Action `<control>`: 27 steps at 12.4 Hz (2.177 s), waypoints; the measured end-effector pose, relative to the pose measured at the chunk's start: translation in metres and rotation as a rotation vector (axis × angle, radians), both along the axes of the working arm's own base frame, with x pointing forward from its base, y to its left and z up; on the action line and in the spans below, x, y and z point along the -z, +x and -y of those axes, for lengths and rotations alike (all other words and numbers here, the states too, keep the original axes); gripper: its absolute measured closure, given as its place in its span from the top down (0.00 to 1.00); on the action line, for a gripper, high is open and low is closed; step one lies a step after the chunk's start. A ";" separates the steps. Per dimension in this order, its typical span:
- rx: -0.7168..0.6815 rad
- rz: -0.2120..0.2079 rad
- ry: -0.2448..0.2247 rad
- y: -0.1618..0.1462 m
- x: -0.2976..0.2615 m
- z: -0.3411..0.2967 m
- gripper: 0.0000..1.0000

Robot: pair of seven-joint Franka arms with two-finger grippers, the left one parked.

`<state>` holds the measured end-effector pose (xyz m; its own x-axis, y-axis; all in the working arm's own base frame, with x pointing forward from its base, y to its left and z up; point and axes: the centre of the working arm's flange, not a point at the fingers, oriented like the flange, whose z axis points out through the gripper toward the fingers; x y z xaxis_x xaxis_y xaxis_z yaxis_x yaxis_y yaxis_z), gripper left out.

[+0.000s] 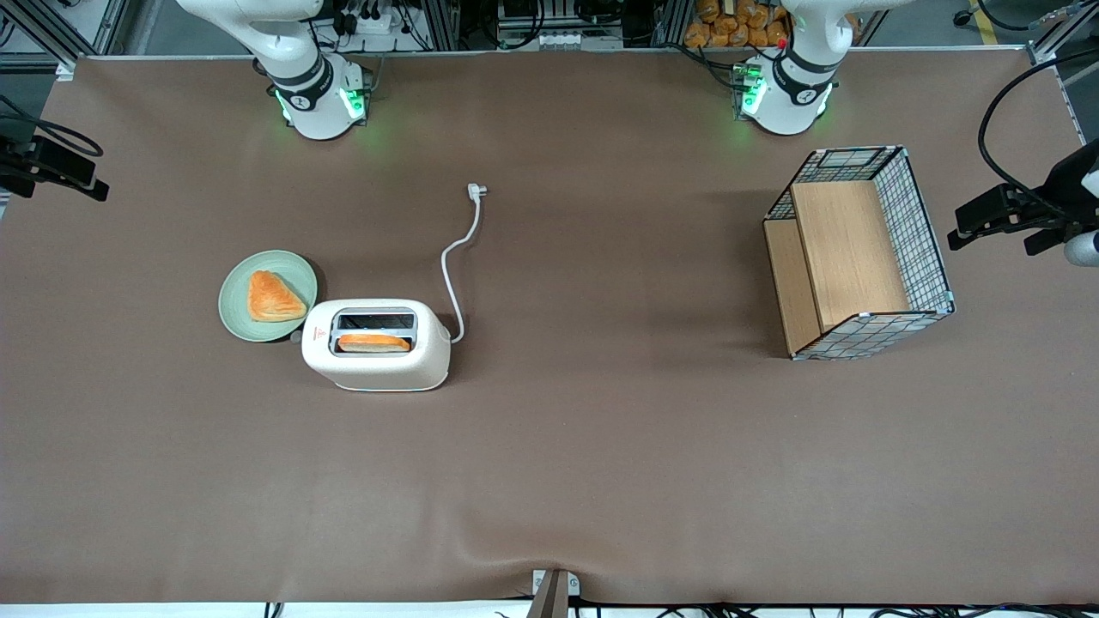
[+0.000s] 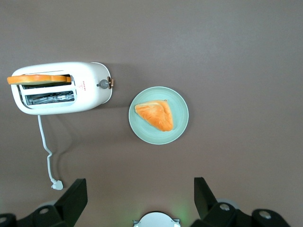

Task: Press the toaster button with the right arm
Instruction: 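Move the right gripper in toward the white toaster's side lever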

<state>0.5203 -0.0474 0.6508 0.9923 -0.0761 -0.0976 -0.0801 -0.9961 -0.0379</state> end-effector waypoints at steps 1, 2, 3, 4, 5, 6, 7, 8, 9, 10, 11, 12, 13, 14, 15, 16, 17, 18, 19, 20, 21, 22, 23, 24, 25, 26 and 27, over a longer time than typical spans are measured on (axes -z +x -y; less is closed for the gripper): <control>0.001 -0.001 0.000 0.000 0.000 0.000 1.00; 0.002 -0.001 0.000 0.000 0.000 0.001 1.00; 0.002 -0.001 0.000 0.000 0.000 0.001 1.00; 0.002 -0.001 0.000 0.000 0.000 0.001 1.00; 0.002 -0.003 0.000 0.001 0.001 0.001 1.00; 0.002 -0.008 0.000 0.002 0.004 0.001 1.00; 0.002 -0.017 0.000 0.005 0.008 0.001 1.00; 0.002 -0.027 0.002 0.009 0.014 0.001 1.00; 0.002 -0.038 0.006 0.012 0.020 0.001 1.00; 0.001 -0.047 0.010 0.015 0.025 0.000 1.00; 0.000 -0.055 0.016 0.017 0.030 -0.001 1.00; -0.002 -0.065 0.026 0.020 0.035 -0.003 1.00; -0.004 -0.079 0.037 0.023 0.041 -0.005 1.00; -0.005 -0.096 0.051 0.026 0.050 -0.007 1.00; -0.005 -0.113 0.073 0.028 0.059 -0.009 1.00; -0.003 -0.125 0.093 0.030 0.068 -0.012 1.00; 0.000 -0.124 0.108 0.032 0.076 -0.013 1.00; 0.004 -0.119 0.118 0.034 0.083 -0.014 1.00; 0.009 -0.113 0.128 0.035 0.092 -0.015 1.00; 0.014 -0.109 0.139 0.037 0.102 -0.015 1.00; 0.020 -0.104 0.151 0.038 0.111 -0.016 1.00; 0.027 -0.093 0.159 0.040 0.120 -0.016 1.00; 0.032 -0.085 0.162 0.042 0.127 -0.016 1.00; 0.036 -0.082 0.163 0.043 0.132 -0.016 1.00; 0.038 -0.085 0.164 0.045 0.137 -0.016 1.00; 0.040 -0.088 0.165 0.047 0.143 -0.016 1.00; 0.042 -0.092 0.166 0.049 0.148 -0.016 0.98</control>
